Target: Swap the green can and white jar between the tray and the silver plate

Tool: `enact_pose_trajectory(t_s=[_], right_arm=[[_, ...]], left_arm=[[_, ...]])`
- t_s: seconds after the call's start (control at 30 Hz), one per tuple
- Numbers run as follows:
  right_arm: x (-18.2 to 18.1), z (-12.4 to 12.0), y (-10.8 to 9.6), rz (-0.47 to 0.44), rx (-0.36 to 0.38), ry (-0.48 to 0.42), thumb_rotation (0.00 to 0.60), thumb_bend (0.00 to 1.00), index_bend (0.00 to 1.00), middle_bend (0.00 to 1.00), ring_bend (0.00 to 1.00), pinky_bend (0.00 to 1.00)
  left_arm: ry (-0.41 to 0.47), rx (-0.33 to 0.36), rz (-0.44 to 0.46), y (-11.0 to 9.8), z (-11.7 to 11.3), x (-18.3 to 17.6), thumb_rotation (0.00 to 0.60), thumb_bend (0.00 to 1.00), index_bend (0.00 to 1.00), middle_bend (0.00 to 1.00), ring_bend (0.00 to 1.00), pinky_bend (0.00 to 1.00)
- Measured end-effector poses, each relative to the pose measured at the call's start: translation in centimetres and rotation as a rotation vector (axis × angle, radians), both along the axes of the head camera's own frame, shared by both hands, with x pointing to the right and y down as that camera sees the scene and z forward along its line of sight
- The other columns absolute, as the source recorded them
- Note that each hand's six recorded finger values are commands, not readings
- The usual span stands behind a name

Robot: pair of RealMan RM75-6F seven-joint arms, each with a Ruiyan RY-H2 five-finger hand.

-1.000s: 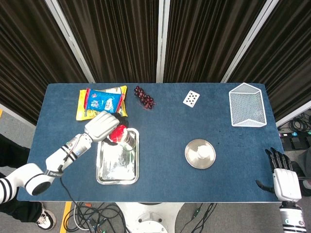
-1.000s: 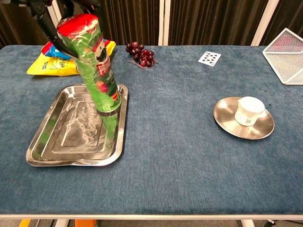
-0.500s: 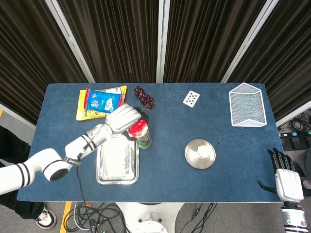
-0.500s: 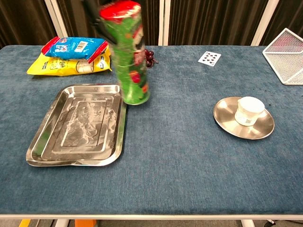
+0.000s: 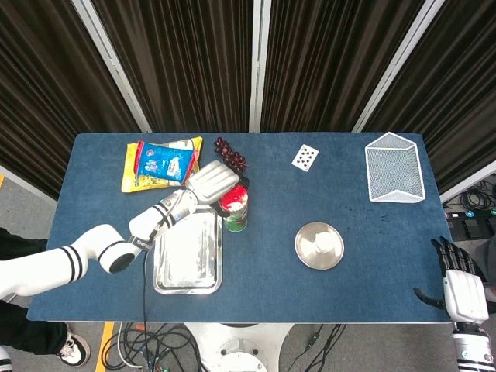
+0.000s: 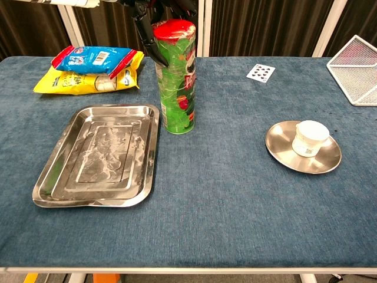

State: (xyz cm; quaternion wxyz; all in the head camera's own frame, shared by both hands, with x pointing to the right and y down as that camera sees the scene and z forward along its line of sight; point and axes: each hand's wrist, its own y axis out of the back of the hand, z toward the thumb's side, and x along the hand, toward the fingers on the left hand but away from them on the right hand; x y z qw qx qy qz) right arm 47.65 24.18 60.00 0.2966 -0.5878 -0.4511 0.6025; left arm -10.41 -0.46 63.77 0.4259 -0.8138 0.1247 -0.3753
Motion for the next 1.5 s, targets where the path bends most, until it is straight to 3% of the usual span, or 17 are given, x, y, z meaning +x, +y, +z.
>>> enact_pose_trajectory(t_s=[0.17, 0.27, 0.6, 0.9, 1.1, 1.27, 1.5], right_arm=[[-0.2, 0.0, 0.0, -0.005, 0.001, -0.001, 0.600, 0.07, 0.00, 0.00, 0.00, 0.00], [-0.3, 0.0, -0.1, -0.008, 0.000, -0.001, 0.600, 0.06, 0.00, 0.00, 0.00, 0.00], [-0.4, -0.1, -0.1, -0.015, -0.003, -0.003, 0.600, 0.07, 0.00, 0.00, 0.00, 0.00], [-1.7, 0.0, -0.6, -0.068, -0.009, -0.005, 0.600, 0.07, 0.00, 0.00, 0.00, 0.00], [-4.0, 0.5, -2.0, -0.138, -0.019, -0.011, 0.600, 0.07, 0.00, 0.03, 0.00, 0.00], [-6.7, 1.5, -4.4, -0.221, -0.042, -0.014, 0.600, 0.07, 0.00, 0.06, 0.00, 0.01], [-10.8, 3.7, -7.8, -0.332, -0.108, 0.001, 0.600, 0.08, 0.02, 0.12, 0.03, 0.12]], left_arm=[[0.007, 0.010, -0.003, -0.1, -0.3, -0.2, 0.600, 0.08, 0.21, 0.22, 0.17, 0.49], [0.012, 0.022, -0.008, -0.4, -0.7, -0.4, 0.600, 0.07, 0.16, 0.20, 0.14, 0.46], [0.001, 0.040, -0.041, -0.6, -1.8, -2.5, 0.600, 0.05, 0.14, 0.18, 0.14, 0.47], [-0.036, 0.073, -0.196, 1.5, -3.0, -10.5, 0.600, 0.04, 0.14, 0.17, 0.13, 0.46], [-0.037, 0.166, -0.361, 4.8, -4.3, -16.8, 0.600, 0.03, 0.14, 0.17, 0.13, 0.41], [-0.084, 0.217, -0.503, 10.1, -4.7, -22.7, 0.600, 0.03, 0.14, 0.17, 0.13, 0.40], [-0.096, 0.237, -0.593, 15.6, -5.0, -25.7, 0.600, 0.03, 0.15, 0.17, 0.13, 0.38]])
